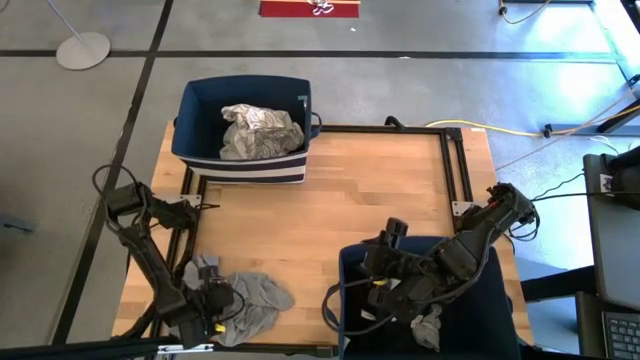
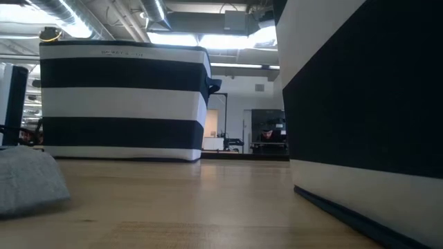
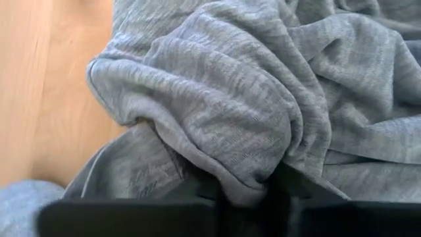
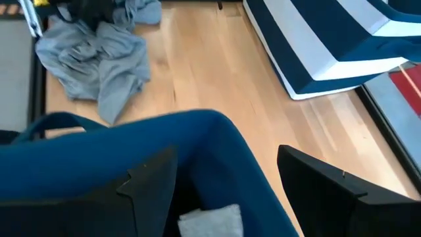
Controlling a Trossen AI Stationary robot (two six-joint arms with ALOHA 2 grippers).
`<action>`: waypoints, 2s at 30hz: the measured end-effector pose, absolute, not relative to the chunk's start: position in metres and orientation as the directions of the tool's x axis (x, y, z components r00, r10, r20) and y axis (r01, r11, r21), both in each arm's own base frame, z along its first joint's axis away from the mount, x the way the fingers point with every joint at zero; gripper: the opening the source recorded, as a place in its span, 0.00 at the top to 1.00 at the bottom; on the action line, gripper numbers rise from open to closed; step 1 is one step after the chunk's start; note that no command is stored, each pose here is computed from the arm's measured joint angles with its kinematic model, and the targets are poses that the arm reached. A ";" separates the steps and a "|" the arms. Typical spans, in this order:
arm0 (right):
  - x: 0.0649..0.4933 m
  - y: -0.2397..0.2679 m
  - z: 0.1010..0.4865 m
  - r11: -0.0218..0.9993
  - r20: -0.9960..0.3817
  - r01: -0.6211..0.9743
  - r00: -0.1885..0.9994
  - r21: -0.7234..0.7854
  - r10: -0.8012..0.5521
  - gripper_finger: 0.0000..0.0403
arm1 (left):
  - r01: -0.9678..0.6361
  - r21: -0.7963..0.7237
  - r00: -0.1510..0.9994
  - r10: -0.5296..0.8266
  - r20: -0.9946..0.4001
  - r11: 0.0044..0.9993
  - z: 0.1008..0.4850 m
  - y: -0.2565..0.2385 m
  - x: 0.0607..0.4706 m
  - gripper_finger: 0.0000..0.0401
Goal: Sort clothes
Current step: Put the gray shirt into the bottom blue laundry organizer
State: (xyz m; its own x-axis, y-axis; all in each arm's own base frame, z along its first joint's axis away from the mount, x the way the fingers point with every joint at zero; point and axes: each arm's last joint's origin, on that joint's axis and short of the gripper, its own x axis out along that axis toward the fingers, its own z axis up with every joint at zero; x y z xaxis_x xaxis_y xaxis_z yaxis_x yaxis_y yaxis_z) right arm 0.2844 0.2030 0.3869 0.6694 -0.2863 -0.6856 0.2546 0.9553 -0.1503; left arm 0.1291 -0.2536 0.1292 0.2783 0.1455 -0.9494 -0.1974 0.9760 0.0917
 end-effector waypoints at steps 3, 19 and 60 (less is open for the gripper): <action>0.286 0.205 0.388 0.959 -0.674 0.247 0.687 -0.136 -0.272 0.34 | -0.168 0.105 0.296 0.152 -0.943 0.980 0.130 -0.252 0.131 0.95; 0.306 0.204 0.402 0.955 -0.514 0.268 0.806 -0.128 -0.295 0.34 | -0.167 0.039 0.568 0.129 -0.813 0.985 0.201 -0.222 0.129 0.96; 0.474 0.157 0.291 0.993 -0.468 0.061 0.883 0.103 -0.006 0.16 | -0.189 0.157 0.826 0.243 -0.509 0.969 0.248 -0.194 0.139 0.96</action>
